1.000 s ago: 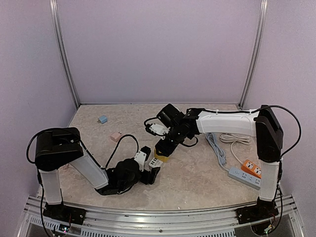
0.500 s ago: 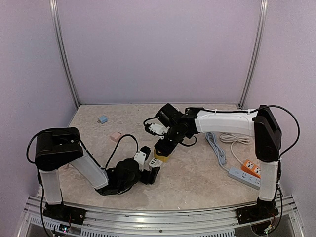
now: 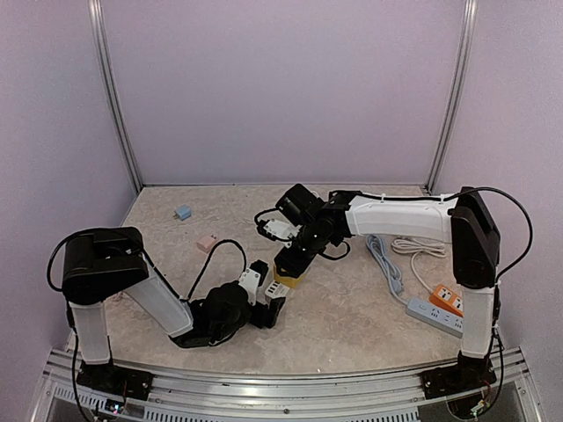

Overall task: Insert the plug
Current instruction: Insert the plug into the socket slot.

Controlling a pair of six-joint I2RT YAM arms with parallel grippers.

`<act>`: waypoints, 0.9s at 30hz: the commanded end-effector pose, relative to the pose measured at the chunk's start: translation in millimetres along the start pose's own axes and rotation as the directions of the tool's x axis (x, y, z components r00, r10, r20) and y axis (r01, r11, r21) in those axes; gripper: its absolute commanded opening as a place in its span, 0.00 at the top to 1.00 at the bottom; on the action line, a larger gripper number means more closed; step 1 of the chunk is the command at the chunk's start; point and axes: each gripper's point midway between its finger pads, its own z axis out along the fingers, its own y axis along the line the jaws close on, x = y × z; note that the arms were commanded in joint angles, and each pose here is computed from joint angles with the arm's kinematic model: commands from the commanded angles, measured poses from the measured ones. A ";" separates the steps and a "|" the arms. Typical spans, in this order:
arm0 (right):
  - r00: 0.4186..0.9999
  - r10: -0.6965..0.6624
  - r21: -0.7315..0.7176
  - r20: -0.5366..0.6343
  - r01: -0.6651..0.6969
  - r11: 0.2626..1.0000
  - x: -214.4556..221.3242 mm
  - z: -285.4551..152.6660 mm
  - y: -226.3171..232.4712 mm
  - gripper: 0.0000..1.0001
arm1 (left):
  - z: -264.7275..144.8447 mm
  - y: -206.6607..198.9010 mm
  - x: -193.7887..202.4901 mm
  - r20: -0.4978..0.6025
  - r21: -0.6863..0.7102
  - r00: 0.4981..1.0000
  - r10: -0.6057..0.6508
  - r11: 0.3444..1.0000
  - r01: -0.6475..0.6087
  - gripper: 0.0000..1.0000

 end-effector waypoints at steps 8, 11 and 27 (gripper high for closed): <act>0.984 0.009 -0.028 -0.178 -0.014 1.000 50.3 28.8 10.2 0.34 | -1.6 0.3 6.3 -0.003 -0.010 1.000 0.022 1.000 -0.022 0.13; 0.988 0.009 -0.016 -0.152 -0.012 1.000 39.7 18.6 7.4 0.29 | -2.4 -0.4 6.0 0.000 -0.011 1.000 0.024 1.000 -0.024 0.13; 0.990 0.112 0.027 0.084 -0.115 0.993 4.6 -72.4 -16.6 0.12 | 2.0 1.0 0.1 0.004 -0.042 0.999 0.053 0.998 -0.053 0.15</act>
